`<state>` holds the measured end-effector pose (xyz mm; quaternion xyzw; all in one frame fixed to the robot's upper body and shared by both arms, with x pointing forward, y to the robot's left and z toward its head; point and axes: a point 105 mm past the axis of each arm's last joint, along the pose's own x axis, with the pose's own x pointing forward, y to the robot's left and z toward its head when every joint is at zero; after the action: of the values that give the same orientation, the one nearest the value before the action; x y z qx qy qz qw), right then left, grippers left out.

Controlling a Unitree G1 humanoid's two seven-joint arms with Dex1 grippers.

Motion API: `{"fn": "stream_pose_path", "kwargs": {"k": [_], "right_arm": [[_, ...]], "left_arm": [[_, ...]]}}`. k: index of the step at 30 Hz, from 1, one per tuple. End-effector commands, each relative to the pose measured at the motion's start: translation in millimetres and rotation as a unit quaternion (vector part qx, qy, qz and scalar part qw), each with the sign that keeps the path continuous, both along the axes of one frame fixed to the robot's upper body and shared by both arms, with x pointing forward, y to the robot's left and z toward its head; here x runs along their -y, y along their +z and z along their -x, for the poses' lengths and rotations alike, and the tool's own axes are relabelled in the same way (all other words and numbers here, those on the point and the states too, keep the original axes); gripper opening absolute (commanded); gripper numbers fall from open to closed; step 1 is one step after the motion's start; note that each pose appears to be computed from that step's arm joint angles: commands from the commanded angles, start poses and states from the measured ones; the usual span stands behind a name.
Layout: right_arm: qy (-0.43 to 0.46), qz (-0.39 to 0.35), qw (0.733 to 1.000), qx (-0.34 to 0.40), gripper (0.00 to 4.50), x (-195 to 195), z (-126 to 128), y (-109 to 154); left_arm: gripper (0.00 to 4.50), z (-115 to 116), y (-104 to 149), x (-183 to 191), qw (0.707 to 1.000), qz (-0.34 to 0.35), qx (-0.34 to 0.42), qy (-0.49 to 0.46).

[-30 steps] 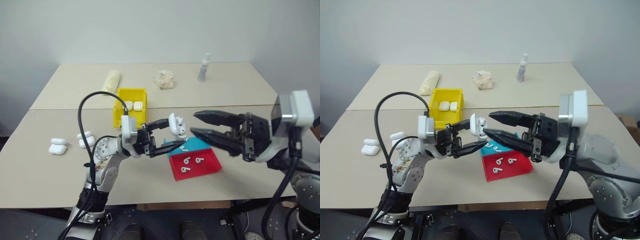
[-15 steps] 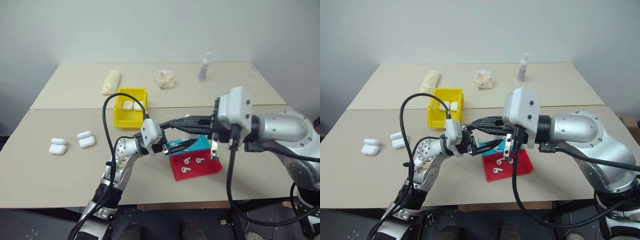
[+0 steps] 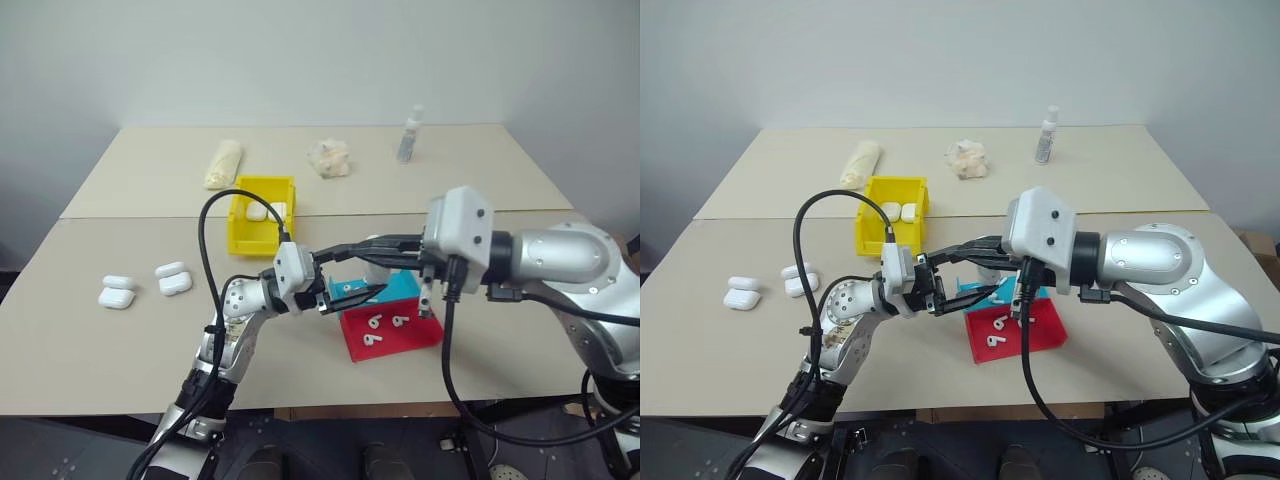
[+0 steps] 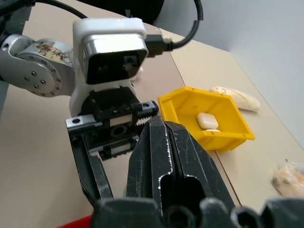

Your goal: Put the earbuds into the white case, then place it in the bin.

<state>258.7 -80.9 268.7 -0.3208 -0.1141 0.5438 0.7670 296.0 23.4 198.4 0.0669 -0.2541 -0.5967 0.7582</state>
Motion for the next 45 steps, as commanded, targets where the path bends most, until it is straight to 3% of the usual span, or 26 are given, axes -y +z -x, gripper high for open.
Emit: {"fn": "stream_pose_path", "kwargs": {"k": [1,5,13,16,19,22,27,31,36,41,45], "right_arm": [[-0.003,-0.001,1.000,0.016,0.02,5.1,4.2,5.4],[0.001,-0.017,1.000,0.024,0.02,5.7,7.7,10.5],[0.039,-0.182,0.981,0.050,0.02,19.1,24.6,66.9],[-0.006,-0.195,0.980,0.048,0.02,31.8,17.2,64.2],[-0.043,-0.200,0.978,0.030,0.02,40.2,10.8,50.8],[-0.069,-0.203,0.977,0.015,0.02,44.9,7.7,38.0],[-0.113,-0.221,0.969,-0.008,0.02,52.9,1.5,23.8],[-0.131,-0.213,0.968,-0.018,0.02,54.5,-0.4,13.0],[-0.145,-0.196,0.970,-0.025,0.02,56.4,-1.0,4.0],[-0.152,-0.192,0.969,-0.026,0.00,57.9,-0.8,1.2],[-0.153,-0.188,0.970,-0.029,0.00,57.6,-1.7,-1.9]], "left_arm": [[2.75,5.6,18.9,-3.4,0.999,0.026,0.036,-0.002],[2.75,4.8,19.6,-5.8,0.999,0.029,0.035,0.001],[2.75,1.0,27.2,-20.5,0.996,0.084,0.016,0.014],[2.75,-6.4,43.4,-37.4,0.991,0.127,0.011,0.049],[2.75,-28.3,53.3,-55.1,0.982,0.130,0.010,0.138],[2.75,-62.0,58.2,-73.4,0.957,0.124,-0.019,0.263],[2.75,-123.3,51.5,-108.6,0.869,0.094,-0.067,0.481],[2.75,-141.9,34.7,-115.3,0.835,0.053,-0.074,0.543],[2.75,-150.4,14.5,-113.7,0.829,0.018,-0.081,0.553],[4.30,-153.4,14.8,-112.6,0.825,0.016,-0.090,0.558],[4.45,-152.2,17.7,-110.9,0.826,0.027,-0.087,0.556]]}}
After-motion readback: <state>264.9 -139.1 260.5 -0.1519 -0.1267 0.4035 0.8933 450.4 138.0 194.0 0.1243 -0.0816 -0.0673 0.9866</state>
